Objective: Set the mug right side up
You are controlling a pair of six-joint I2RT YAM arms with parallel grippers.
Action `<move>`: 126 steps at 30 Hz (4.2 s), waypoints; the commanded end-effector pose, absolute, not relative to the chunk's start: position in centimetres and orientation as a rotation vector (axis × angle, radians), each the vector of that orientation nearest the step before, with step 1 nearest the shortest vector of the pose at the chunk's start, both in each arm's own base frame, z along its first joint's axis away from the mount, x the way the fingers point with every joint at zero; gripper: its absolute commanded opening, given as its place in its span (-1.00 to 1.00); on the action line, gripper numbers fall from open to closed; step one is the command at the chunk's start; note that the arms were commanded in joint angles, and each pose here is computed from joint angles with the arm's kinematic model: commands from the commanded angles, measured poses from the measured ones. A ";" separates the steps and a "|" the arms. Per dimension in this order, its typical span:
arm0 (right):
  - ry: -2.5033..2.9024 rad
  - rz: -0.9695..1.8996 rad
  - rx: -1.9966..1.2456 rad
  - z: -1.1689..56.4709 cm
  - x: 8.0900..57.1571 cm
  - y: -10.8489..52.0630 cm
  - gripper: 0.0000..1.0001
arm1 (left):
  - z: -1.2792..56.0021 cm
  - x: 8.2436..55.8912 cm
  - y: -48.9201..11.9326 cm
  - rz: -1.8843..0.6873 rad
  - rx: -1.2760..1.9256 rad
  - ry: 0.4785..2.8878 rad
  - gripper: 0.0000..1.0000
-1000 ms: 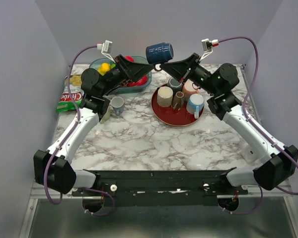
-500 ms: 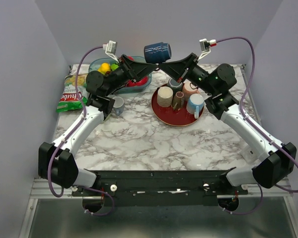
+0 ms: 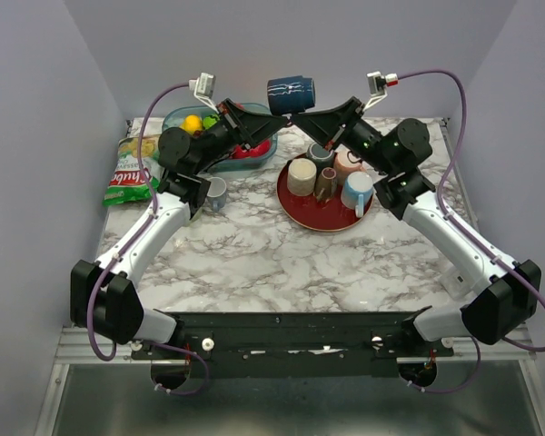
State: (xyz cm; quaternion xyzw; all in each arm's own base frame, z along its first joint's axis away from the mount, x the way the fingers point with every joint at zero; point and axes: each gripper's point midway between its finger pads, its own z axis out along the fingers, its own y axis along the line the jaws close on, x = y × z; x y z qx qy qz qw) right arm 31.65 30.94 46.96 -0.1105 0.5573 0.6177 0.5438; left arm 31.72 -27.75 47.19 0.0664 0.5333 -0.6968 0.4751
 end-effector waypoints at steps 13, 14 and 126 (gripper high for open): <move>1.694 1.175 0.006 37.3 33.2 27.5 0.99 | 40.3 34.8 -23.4 -1.007 0.124 1.685 -1.00; 1.714 1.123 0.063 36.7 33.7 26.7 0.99 | 39.3 35.0 -22.8 -0.939 0.136 1.710 -1.00; 2.478 -0.178 0.208 8.0 40.2 9.8 -0.95 | 24.7 36.0 -21.9 -0.518 0.243 2.089 0.98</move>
